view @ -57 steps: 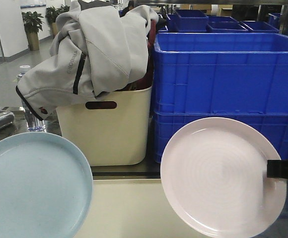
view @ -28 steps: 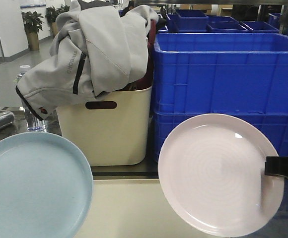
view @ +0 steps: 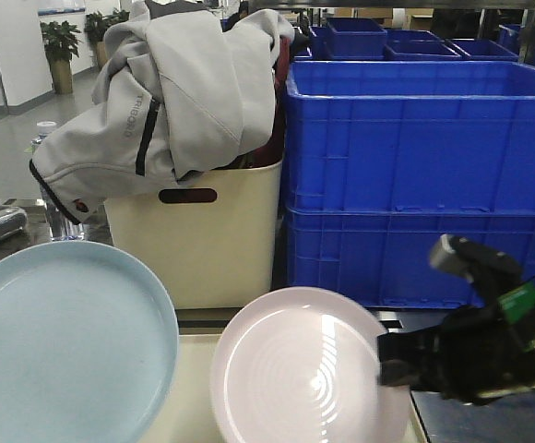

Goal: Grab plate from conveyor and place on tray
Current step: 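Lower the pink plate onto the cream tray and open the right gripper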

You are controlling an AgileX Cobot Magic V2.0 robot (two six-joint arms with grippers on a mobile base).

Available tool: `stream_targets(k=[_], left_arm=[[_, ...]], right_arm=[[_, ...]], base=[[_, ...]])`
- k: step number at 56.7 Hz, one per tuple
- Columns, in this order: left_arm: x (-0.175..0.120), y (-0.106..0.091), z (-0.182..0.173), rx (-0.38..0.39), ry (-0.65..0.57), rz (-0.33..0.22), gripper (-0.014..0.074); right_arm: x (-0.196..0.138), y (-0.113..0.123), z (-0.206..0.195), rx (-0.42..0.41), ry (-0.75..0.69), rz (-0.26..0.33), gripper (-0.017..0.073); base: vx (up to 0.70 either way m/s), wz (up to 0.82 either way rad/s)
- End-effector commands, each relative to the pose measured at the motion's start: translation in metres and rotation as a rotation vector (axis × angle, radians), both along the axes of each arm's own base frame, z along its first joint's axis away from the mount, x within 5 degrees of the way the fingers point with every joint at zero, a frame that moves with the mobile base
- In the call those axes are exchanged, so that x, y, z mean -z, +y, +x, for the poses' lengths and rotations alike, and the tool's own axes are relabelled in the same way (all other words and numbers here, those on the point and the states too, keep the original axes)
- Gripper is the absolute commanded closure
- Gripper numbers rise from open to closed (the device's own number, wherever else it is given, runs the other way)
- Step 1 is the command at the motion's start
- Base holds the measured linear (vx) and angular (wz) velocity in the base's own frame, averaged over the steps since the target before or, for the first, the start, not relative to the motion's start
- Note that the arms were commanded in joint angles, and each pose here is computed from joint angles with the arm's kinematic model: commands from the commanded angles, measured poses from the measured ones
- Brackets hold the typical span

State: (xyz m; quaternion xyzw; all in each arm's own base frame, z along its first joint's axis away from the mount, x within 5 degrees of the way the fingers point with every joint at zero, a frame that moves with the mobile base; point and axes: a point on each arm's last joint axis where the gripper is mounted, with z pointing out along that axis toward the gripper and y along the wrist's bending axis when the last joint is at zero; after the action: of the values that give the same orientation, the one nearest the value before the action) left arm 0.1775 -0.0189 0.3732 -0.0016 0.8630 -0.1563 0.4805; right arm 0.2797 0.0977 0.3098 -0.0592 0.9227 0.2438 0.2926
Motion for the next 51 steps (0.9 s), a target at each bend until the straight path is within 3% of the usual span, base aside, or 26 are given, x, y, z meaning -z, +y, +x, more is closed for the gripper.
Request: stream_targets(k=[1,13,23,51], left_arm=[[-0.018,0.000,0.000,-0.029,-0.104,-0.047,0.0599],[-0.018,0.000,0.000,-0.029,-0.104,-0.047,0.0599],[-0.018,0.000,0.000,-0.029,-0.104,-0.047,0.0599],[-0.018,0.000,0.000,-0.029,-0.104,-0.047,0.0599]], right_arm=[[-0.003,0.017,0.011,0.006,-0.065,0.041,0.0568],[0.021,0.041,0.039,-0.021,0.002,0.041,0.0568],[0.018,0.045,0.050,-0.034,-0.013,0.044,0.0531],[0.014,0.044,0.051,-0.073,-0.072,0.008,0.0118]], base=[[0.00,0.00],[0.00,0.00],[0.00,0.00],[0.00,0.00]])
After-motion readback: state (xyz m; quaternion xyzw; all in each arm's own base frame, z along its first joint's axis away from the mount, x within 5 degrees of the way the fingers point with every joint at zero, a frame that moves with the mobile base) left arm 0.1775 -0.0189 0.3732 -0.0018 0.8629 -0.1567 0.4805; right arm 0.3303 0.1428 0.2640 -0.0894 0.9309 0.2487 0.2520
